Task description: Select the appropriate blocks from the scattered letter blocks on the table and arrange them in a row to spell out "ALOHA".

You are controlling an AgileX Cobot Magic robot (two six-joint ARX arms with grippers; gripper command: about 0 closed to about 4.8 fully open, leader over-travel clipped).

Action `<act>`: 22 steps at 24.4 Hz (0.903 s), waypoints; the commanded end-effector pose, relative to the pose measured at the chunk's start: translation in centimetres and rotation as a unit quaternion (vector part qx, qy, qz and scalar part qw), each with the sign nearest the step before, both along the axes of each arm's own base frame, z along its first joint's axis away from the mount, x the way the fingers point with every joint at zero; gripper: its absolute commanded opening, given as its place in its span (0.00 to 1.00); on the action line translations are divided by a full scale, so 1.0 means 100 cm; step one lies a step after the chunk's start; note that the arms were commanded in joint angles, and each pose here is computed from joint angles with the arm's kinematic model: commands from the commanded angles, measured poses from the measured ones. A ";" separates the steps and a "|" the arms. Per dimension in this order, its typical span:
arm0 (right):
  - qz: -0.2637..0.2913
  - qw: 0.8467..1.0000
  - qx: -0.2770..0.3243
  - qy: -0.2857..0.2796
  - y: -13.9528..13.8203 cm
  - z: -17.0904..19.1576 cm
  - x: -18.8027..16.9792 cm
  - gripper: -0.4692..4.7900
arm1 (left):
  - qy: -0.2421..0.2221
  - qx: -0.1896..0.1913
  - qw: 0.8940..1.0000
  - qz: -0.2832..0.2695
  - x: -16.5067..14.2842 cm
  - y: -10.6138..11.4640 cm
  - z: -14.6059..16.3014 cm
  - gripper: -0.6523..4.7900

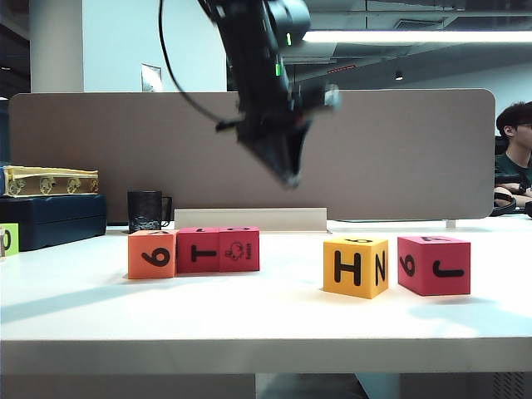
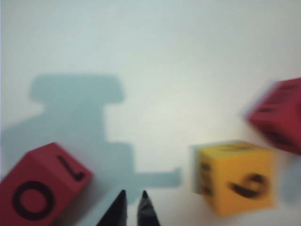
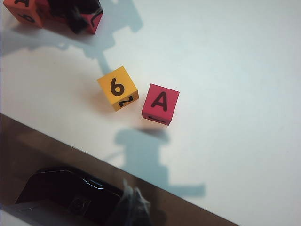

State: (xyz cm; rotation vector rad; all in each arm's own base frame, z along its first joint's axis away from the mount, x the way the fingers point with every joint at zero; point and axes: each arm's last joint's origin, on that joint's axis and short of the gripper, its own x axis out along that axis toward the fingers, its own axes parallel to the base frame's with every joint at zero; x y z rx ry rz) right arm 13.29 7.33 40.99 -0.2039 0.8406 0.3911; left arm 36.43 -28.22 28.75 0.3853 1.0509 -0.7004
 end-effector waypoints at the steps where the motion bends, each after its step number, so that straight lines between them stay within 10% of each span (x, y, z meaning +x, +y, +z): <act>1: 0.000 1.000 0.001 -0.005 0.000 0.001 0.000 0.08 | 0.003 -0.060 0.998 -0.031 -0.015 0.006 0.033 0.18; 13: 0.004 1.000 -0.001 -0.006 0.000 0.001 0.000 0.08 | 0.129 -0.028 0.986 -0.099 -0.048 0.006 0.011 0.22; 22: 0.005 1.000 -0.002 -0.006 0.000 0.001 0.000 0.08 | 0.091 -0.025 0.989 -0.113 -0.055 -0.021 -0.006 0.37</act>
